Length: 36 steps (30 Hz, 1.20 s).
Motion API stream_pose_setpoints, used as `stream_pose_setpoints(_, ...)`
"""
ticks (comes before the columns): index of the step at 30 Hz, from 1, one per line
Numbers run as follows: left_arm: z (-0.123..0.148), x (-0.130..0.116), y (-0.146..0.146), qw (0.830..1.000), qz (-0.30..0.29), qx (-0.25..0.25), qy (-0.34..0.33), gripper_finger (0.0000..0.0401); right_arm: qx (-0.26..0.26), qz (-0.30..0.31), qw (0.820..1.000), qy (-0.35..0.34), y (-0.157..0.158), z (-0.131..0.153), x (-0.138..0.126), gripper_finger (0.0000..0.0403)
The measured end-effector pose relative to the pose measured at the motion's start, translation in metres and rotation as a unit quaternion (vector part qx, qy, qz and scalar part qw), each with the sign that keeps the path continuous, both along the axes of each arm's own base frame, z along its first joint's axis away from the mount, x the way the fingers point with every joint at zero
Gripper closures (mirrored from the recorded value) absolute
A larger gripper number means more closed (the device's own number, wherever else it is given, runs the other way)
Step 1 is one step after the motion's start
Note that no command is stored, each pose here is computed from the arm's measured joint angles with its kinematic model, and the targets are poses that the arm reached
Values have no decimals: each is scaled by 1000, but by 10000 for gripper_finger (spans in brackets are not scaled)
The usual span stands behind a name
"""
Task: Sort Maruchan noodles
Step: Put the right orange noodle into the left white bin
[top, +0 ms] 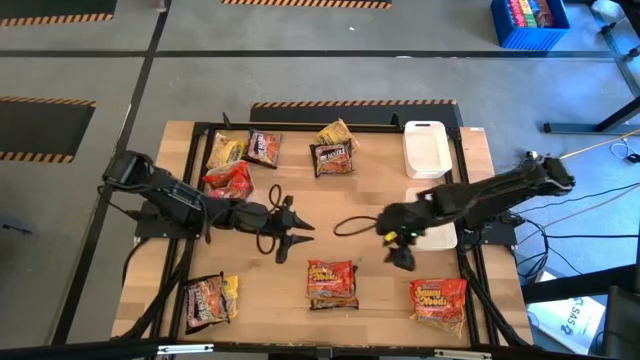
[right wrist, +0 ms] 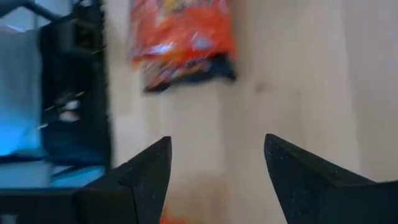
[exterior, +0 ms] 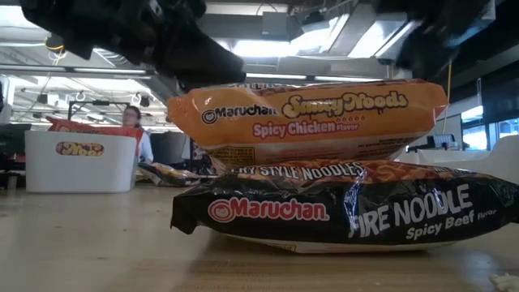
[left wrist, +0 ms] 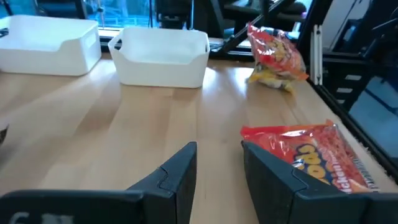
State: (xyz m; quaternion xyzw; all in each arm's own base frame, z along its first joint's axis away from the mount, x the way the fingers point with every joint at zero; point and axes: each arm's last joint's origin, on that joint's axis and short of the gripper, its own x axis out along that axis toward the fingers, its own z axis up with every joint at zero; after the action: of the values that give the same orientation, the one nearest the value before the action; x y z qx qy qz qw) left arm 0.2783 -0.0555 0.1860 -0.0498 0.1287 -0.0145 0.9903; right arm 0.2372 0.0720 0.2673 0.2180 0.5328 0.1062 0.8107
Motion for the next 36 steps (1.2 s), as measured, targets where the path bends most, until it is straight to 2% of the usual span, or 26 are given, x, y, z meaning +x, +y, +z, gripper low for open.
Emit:
stream_pose_setpoints(3,-6,3,0,1000,4,1,9,276,32,-34,999,12,4,13,-21,166)
stream_pose_setpoints(7,-12,5,1,1000,26,5,16,276,49,-80,994,58,6,9,-53,166)
stream_pose_setpoints(15,-13,4,-2,999,46,-21,21,276,106,-137,981,85,1,-28,-102,166)
stream_pose_setpoints(19,-13,3,-5,999,42,-21,19,276,143,-185,965,117,0,-43,-117,166)
stream_pose_setpoints(23,-12,2,-8,999,36,-21,18,276,147,-195,962,126,6,-52,-123,166)
stream_pose_setpoints(30,-12,0,-15,999,43,-14,16,276,164,-168,969,75,19,-49,-119,166)
stream_pose_setpoints(36,-13,0,-15,999,45,-12,18,276,145,-164,970,110,25,-57,-118,166)
